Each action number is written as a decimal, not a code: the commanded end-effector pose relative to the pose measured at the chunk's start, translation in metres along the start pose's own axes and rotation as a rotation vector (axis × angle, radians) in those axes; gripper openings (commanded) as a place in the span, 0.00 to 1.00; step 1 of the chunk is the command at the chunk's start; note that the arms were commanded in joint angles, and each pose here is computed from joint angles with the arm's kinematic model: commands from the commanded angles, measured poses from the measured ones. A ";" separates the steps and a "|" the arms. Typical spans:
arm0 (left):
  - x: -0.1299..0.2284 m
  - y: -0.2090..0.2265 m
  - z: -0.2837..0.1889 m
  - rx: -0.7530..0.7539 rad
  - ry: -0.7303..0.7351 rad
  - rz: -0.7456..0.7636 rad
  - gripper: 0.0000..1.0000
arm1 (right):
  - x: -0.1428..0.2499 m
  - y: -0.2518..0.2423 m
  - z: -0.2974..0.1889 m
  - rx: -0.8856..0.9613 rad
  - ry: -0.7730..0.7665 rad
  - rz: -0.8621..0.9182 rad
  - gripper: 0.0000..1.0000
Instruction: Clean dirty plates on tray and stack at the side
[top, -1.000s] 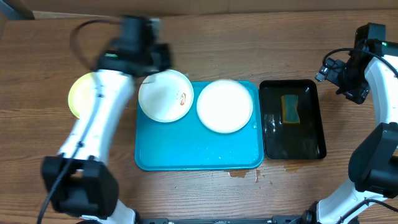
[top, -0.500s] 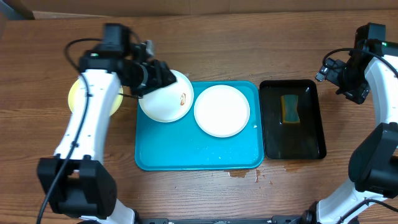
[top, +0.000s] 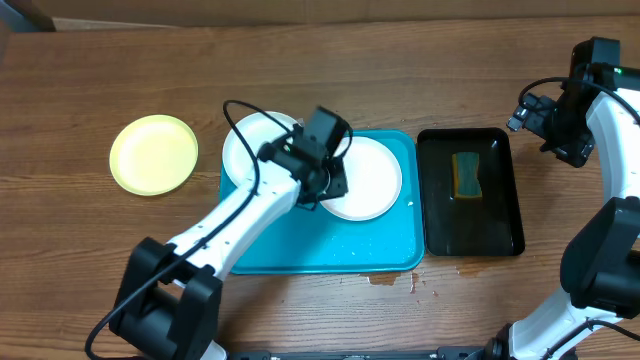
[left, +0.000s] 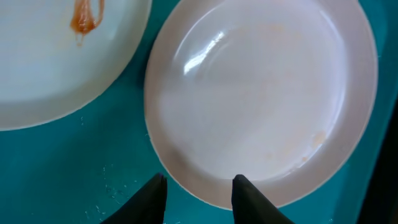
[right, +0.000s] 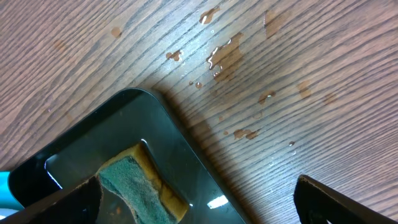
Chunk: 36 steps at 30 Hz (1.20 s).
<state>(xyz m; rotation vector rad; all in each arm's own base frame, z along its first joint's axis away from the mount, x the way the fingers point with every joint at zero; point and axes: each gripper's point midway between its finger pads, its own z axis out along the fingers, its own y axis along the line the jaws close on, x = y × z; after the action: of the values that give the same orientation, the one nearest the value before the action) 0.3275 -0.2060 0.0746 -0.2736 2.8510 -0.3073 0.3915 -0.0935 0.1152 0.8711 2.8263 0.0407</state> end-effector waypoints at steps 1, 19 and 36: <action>-0.010 0.023 0.004 -0.077 -0.093 -0.142 0.36 | -0.004 0.003 -0.012 -0.017 -0.033 0.002 1.00; 0.016 0.024 0.061 -0.081 0.026 -0.163 0.29 | -0.004 0.003 -0.012 -0.017 -0.033 0.003 1.00; -0.011 -0.015 -0.007 0.074 -0.044 -0.028 0.04 | -0.004 0.003 -0.012 -0.017 -0.033 0.003 1.00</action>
<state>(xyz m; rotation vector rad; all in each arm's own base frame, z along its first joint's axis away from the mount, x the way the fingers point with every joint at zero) 0.3173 -0.2025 0.0269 -0.4428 2.9274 -0.2868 0.3914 -0.0936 0.1152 0.8717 2.8261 0.0402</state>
